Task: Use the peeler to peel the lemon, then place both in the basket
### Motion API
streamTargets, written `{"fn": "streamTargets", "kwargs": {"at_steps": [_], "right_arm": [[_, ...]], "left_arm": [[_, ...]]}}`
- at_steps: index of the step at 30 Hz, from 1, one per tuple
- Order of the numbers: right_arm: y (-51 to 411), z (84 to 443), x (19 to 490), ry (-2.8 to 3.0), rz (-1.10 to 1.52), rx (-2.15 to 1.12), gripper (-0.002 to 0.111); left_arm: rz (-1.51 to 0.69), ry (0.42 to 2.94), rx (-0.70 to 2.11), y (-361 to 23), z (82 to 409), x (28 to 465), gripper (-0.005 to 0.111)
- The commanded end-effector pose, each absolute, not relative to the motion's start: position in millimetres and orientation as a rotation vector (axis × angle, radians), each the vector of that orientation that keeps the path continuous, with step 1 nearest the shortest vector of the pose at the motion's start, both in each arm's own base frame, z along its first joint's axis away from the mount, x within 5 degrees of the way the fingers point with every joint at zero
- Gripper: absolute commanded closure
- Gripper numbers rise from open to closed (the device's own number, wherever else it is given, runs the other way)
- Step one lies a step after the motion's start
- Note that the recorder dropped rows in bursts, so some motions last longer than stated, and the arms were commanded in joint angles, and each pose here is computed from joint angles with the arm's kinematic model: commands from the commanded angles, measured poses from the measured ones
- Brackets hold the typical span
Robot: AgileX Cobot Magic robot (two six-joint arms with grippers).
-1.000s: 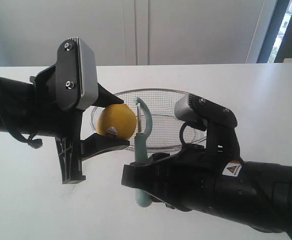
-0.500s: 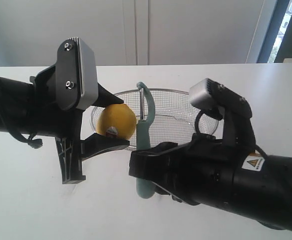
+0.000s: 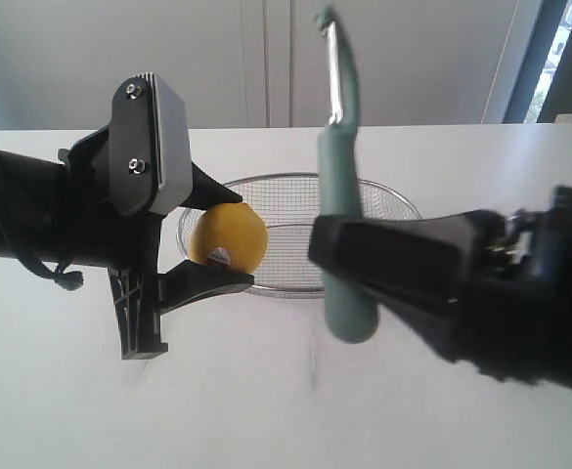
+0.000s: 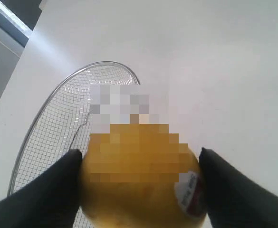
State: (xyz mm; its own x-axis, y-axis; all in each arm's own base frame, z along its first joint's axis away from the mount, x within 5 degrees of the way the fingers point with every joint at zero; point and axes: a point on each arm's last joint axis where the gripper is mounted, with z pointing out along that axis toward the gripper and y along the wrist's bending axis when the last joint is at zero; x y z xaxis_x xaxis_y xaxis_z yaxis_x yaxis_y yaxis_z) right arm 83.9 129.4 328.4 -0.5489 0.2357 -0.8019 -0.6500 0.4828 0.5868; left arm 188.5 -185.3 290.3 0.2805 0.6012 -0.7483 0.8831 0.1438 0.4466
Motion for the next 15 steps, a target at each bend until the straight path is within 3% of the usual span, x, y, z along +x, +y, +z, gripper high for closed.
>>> {"fn": "streamTargets", "kwargs": {"at_steps": [1,9,15], "right_arm": [[100,351,63,1.587,1.18,-0.442,0.108],[85,357,48,1.489,1.146,-0.537,0.108],[85,355,50,1.332,0.817,-0.787,0.108]], "left_arm": [[-0.39,1.413,1.541,-187,294,186,0.107],[-0.439,1.48,1.486,-187,294,186,0.107],[-0.561,1.646,1.362,-183,298,180,0.107]]}}
